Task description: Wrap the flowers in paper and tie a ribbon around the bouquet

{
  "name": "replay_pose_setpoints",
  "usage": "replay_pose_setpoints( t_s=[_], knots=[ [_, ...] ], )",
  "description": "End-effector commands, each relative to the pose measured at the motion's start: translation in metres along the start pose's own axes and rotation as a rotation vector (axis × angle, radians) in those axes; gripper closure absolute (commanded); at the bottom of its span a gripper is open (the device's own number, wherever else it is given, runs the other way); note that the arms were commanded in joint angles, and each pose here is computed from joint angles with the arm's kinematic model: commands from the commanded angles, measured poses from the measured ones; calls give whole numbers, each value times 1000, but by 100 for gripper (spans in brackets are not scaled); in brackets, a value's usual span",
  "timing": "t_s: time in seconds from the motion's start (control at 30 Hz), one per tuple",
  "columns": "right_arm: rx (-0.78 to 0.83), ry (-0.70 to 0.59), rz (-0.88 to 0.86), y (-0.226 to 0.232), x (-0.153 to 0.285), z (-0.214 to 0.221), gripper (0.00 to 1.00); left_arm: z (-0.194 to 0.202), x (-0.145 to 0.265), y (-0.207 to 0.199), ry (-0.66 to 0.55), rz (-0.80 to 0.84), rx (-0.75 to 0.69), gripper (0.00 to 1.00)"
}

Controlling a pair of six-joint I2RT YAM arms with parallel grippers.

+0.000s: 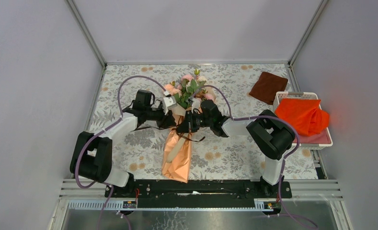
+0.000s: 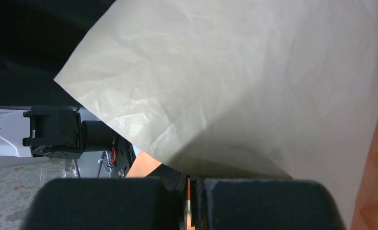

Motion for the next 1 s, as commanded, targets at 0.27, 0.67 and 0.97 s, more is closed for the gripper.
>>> replay_pose_setpoints(
  t_s=[0.27,0.67,0.97],
  knots=[
    [90,-40,5,11,10,-17,100,-31,-16,24,-87,-76,127,37],
    [106,-17,16,9,12,-14,100,-36,-41,39,-101,-92,233,34],
    [118,-60,100,1,20,-18,100,-37,-40,28,-110,-31,257,95]
  ],
)
Point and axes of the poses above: each gripper's point midway between its finger pads, its own x axis back along the fingers, its own y axis along the line the jaws close on, z = x × y, the point moved 2 cm from there along x, back along the fingers, and after that the axes turned 2 degrees about -x, right-handed, at the moved point
